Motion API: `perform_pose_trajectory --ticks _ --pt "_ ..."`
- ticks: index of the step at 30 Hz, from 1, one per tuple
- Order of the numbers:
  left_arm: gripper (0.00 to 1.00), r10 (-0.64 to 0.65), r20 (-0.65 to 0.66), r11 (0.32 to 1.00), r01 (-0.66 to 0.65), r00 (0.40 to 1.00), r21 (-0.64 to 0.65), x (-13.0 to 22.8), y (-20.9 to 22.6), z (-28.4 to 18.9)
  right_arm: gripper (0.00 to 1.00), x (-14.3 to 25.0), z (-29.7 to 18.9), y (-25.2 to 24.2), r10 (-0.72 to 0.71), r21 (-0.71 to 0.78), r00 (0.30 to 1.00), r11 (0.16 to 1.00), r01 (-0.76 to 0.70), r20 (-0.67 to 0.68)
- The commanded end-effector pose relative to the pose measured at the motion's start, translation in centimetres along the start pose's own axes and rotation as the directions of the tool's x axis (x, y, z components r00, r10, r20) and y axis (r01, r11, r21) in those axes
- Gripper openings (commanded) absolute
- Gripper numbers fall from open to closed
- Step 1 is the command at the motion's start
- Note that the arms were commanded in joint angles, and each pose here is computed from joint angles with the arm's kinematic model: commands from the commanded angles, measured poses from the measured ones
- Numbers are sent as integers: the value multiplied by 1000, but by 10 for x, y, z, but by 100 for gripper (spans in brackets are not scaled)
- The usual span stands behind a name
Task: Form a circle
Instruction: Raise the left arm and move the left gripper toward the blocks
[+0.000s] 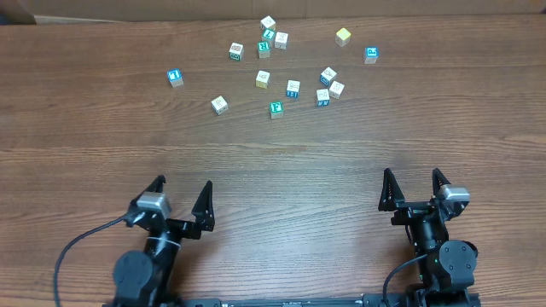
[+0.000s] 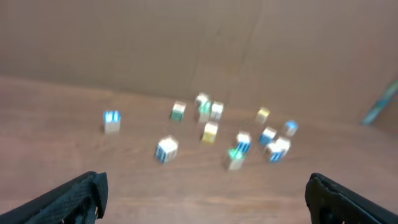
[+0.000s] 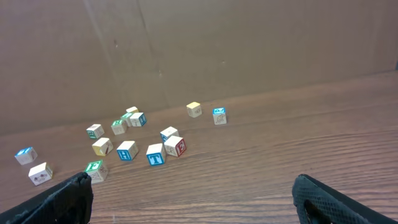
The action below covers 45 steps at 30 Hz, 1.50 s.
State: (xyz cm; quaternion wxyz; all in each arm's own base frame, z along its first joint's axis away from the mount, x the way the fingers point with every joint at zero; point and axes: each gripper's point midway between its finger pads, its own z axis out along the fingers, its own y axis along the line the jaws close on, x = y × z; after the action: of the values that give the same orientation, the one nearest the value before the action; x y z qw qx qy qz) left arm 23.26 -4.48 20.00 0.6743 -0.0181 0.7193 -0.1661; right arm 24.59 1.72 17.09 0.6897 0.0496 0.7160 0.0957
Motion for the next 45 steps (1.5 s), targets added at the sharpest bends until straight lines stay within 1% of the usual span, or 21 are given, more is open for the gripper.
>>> perform_pose_trajectory --ticks 1,5,8,13,17,20,25,29,33,36,38,42,45 --pt "100 -8 149 997 -4 989 78 -77 -30 -27 100 1 0 0 -14 -5 1000 1000 14 7" --pt "100 -2 226 995 -21 974 98 -131 -46 -47 100 1 0 0 -14 -5 1000 1000 14 7" --pt "100 22 274 990 -59 961 127 -179 -65 -62 100 1 0 0 -14 -5 1000 1000 14 7" --pt "100 82 307 977 -136 948 161 -251 -95 -80 100 1 0 0 -14 -5 1000 1000 14 7" --pt "100 117 289 962 -181 950 206 -304 -120 -84 100 1 0 0 -14 -5 1000 1000 14 7" --pt "100 134 249 958 -190 959 216 -335 -131 -78 100 1 0 0 -14 -5 1000 1000 14 7" --pt "100 188 147 956 -215 971 200 -364 -136 -49 100 1 0 0 -14 -5 1000 1000 14 7" --pt "100 209 24 959 -209 978 191 -364 -133 -12 100 1 0 0 -14 -5 1000 1000 14 7" --pt "100 214 -172 967 -183 962 179 -334 -120 33 100 1 0 0 -14 -5 1000 1000 14 7" --pt "100 188 -335 977 -140 923 163 -295 -107 66 100 1 0 0 -14 -5 1000 1000 14 7" --pt "100 172 -418 981 -118 892 152 -273 -99 85 100 1 0 0 -14 -5 1000 1000 14 7" --pt "100 146 -530 987 -88 835 132 -238 -87 117 100 1 0 0 -14 -5 1000 1000 14 7" --pt "100 132 -578 990 -76 805 121 -221 -81 130 100 1 0 0 -14 -5 1000 1000 14 7"
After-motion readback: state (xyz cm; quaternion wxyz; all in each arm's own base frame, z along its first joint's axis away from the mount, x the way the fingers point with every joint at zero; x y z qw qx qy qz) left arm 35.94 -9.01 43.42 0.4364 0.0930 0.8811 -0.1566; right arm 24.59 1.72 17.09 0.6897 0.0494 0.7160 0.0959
